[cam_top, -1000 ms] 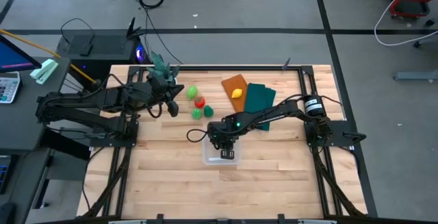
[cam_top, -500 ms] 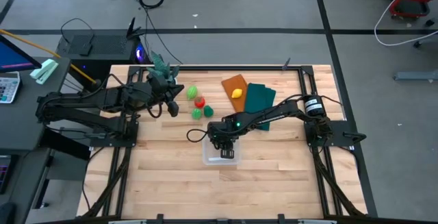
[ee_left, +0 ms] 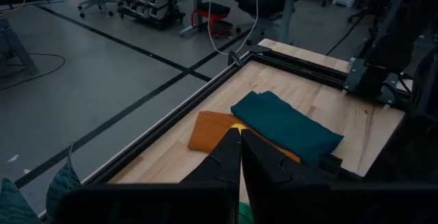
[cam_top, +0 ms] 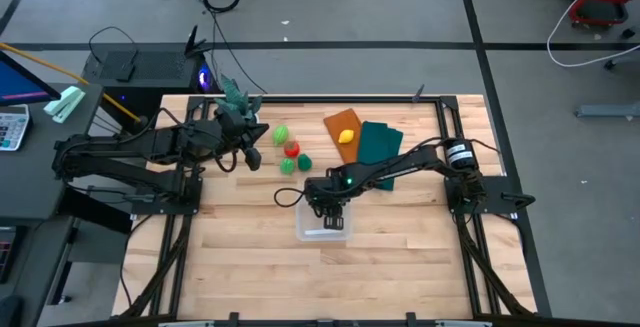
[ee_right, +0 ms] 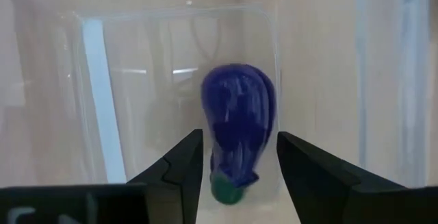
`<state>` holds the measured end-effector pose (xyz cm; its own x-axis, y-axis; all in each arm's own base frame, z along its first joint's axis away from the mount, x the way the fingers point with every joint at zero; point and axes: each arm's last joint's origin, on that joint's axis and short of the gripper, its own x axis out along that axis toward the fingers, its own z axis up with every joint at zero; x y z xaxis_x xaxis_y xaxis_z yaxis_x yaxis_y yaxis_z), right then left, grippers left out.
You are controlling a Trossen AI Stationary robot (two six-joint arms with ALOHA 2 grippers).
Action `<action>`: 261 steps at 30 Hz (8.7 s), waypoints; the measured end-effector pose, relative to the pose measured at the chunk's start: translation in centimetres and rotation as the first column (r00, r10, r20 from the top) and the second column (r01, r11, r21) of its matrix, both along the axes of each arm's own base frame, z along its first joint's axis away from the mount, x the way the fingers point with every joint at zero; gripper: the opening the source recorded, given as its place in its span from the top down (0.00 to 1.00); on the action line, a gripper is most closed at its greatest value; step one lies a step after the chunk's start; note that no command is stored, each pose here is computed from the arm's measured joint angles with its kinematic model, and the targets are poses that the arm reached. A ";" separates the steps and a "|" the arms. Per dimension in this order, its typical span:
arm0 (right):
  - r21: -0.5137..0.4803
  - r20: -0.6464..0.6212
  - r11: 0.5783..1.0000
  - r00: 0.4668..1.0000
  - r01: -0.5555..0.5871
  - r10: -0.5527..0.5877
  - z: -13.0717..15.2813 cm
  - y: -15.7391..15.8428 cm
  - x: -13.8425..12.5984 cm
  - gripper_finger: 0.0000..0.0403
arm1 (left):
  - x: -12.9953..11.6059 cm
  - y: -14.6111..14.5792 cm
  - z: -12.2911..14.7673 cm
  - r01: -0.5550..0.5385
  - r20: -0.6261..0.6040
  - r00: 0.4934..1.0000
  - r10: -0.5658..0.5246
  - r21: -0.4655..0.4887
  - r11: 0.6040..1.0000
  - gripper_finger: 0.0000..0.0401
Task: Pick and placing Produce into tupperware
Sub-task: Put the yellow lemon into the transparent container
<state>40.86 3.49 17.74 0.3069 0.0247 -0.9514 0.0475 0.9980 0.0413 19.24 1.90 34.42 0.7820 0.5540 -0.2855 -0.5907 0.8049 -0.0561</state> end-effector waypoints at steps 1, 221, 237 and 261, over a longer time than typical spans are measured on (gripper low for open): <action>-0.005 0.000 1.000 1.000 0.001 -0.001 0.2 0.0 -0.1 0.63 | 0.0 0.0 0.0 0.000 0.000 1.000 0.000 0.000 1.000 0.95; 0.197 0.113 0.980 0.994 -0.029 0.007 11.2 2.7 -4.4 0.62 | 0.0 -0.1 -0.2 0.041 -0.023 0.999 -0.042 -0.016 0.999 0.94; 0.208 0.054 0.978 0.998 -0.028 0.017 5.8 2.5 -1.0 0.62 | -4.0 -1.0 0.9 0.092 0.003 0.996 -0.092 -0.019 0.996 0.96; 0.098 -0.028 0.981 0.985 -0.168 0.171 1.6 0.8 0.3 0.62 | -5.6 -1.3 1.3 0.112 0.012 0.994 -0.112 -0.014 0.994 0.95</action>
<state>41.13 4.32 19.34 0.2558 0.1637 -0.9528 -0.1189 0.9834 0.1370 13.66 0.64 35.67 0.8419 0.4588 -0.2839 -0.4963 0.8650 -0.0738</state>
